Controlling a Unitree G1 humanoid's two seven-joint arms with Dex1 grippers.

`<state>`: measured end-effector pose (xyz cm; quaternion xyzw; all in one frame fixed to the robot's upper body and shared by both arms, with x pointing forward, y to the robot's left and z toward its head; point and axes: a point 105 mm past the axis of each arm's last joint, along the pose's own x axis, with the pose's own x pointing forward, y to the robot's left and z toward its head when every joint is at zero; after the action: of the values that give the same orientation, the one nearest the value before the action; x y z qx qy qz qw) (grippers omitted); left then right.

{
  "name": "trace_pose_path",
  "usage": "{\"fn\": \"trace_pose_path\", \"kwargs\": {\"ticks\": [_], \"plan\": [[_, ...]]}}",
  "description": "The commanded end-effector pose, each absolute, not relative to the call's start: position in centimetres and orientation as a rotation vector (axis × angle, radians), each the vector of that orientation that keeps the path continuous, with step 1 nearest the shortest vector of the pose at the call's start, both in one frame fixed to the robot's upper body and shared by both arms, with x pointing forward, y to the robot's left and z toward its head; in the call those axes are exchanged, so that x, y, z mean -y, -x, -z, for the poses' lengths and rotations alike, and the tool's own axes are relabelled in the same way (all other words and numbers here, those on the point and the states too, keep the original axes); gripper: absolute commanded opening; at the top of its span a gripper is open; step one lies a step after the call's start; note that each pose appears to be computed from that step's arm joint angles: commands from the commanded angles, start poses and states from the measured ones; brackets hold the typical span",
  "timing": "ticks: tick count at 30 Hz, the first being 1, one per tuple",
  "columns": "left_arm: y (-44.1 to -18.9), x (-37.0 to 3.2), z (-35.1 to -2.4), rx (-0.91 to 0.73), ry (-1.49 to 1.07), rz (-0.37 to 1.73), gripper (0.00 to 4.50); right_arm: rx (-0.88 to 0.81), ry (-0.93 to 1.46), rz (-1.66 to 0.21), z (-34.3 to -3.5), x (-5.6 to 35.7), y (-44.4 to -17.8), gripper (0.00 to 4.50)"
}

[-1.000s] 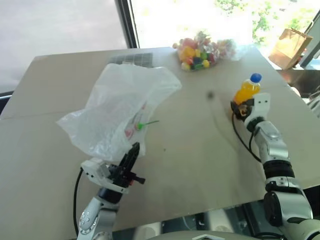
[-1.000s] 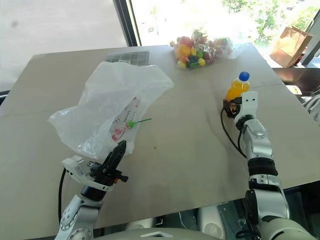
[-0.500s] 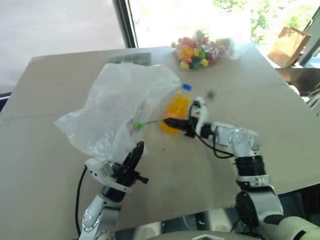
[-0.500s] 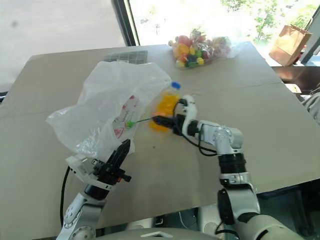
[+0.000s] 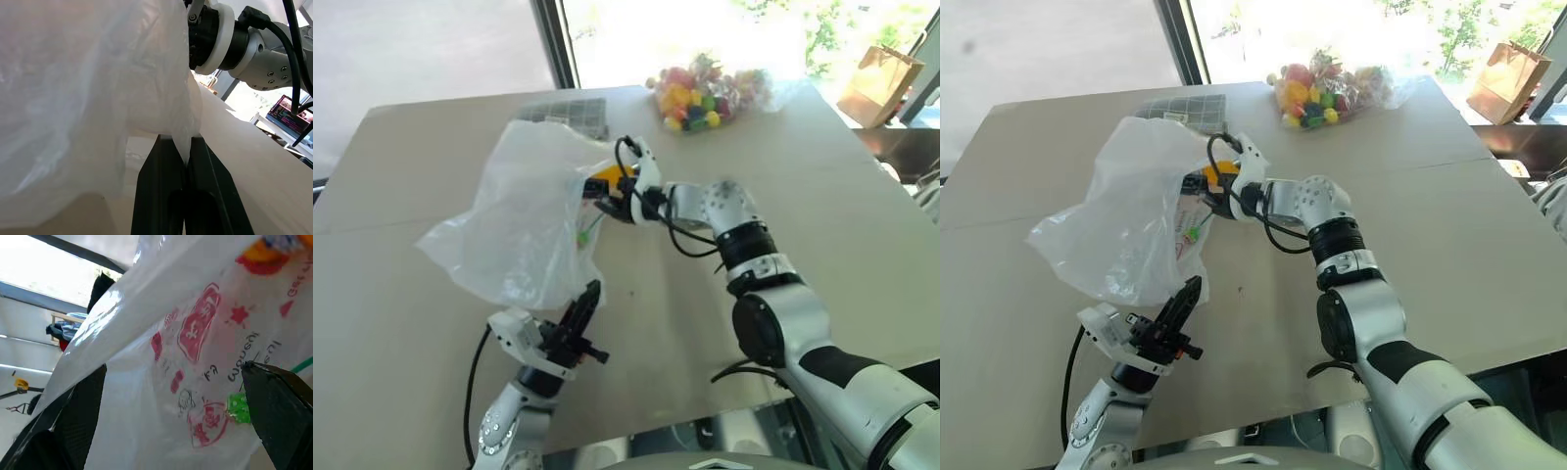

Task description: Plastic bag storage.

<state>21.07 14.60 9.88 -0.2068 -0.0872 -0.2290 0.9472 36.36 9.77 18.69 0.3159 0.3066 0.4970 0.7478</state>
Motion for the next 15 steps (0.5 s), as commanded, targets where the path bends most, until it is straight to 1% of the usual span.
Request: {"fn": "trace_pose_path", "kwargs": {"ticks": [1, 4, 6, 8, 11, 13, 15], "plan": [[-20.8, -14.5, -10.7, 0.217, 0.410, 0.471, 0.00, -0.565, -0.587, -1.258, -19.3, -13.1, -33.4, 4.46], [-20.7, -14.6, -10.7, 0.215, 0.410, 0.469, 0.00, -0.426, -0.317, -1.253, -17.6, -10.4, -34.4, 4.46], [-20.7, -14.6, -10.7, 0.214, 0.409, 0.469, 0.00, -0.365, -0.200, -1.247, -17.0, -8.3, -35.0, 4.46], [-20.7, -14.7, -10.7, 0.213, 0.408, 0.469, 0.00, -0.291, -0.062, -1.178, -16.4, -5.8, -36.5, 4.46], [-20.7, -14.6, -10.6, 0.210, 0.407, 0.471, 0.00, -0.183, 0.160, -1.010, -15.7, -2.4, -39.6, 4.46], [-20.7, -14.6, -10.6, 0.209, 0.407, 0.472, 0.00, -0.140, 0.225, -0.933, -15.6, -1.1, -41.1, 4.46], [-20.7, -14.5, -10.5, 0.206, 0.407, 0.478, 0.00, -0.113, 0.188, -0.868, -16.0, -0.6, -42.4, 4.46]]}}
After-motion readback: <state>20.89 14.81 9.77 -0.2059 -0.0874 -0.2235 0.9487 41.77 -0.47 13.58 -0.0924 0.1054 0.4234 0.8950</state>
